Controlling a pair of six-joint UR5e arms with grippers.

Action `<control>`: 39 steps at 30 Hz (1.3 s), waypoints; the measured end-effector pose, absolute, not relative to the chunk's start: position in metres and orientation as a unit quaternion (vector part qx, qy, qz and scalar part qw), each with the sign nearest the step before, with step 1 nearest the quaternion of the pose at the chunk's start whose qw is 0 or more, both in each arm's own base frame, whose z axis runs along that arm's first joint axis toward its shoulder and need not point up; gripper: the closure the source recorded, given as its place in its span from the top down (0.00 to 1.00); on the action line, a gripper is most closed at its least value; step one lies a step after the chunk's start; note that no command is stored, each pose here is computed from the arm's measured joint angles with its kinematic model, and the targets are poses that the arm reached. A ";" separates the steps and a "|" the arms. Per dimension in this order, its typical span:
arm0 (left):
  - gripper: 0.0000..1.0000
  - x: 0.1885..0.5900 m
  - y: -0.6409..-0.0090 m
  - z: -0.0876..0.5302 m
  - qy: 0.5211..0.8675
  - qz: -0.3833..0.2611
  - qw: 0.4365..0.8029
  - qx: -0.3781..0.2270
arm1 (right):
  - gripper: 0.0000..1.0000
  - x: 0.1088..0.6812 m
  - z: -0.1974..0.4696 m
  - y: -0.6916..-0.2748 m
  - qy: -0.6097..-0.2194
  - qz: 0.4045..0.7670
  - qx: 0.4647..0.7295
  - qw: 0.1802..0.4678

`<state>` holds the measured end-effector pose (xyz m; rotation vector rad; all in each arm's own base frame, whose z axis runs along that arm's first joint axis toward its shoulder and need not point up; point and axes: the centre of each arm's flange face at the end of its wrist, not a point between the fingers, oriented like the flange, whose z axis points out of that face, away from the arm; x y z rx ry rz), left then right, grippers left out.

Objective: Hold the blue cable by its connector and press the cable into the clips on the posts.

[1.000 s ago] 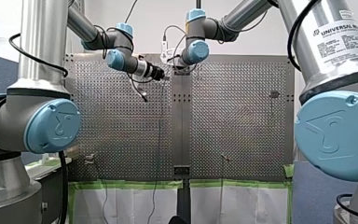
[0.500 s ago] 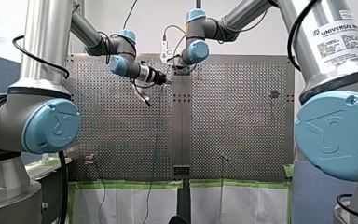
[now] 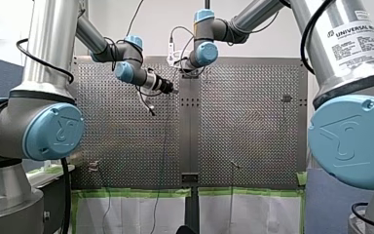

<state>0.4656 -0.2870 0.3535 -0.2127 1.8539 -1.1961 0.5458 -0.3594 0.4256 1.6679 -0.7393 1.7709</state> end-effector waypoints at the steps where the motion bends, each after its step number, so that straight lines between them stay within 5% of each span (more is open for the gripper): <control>1: 0.60 0.466 -0.286 0.353 0.749 -0.481 0.447 -0.084 | 0.00 0.546 0.426 -0.359 -0.278 0.665 0.627 0.295; 2: 0.35 0.466 -0.286 0.353 0.749 -0.481 0.448 -0.084 | 0.00 0.546 0.426 -0.359 -0.277 0.666 0.627 0.295; 4: 0.26 0.466 -0.285 0.353 0.750 -0.481 0.447 -0.086 | 0.00 0.546 0.426 -0.358 -0.277 0.666 0.627 0.295; 5: 0.00 0.467 -0.285 0.353 0.749 -0.481 0.446 -0.087 | 0.00 0.547 0.426 -0.358 -0.277 0.666 0.627 0.295; 23: 0.00 0.467 -0.277 0.356 0.750 -0.461 0.455 -0.131 | 0.00 0.548 0.425 -0.357 -0.276 0.666 0.628 0.293; 39: 0.00 0.452 -0.237 0.412 0.732 -0.385 0.546 -0.133 | 0.00 0.548 0.425 -0.356 -0.276 0.665 0.628 0.293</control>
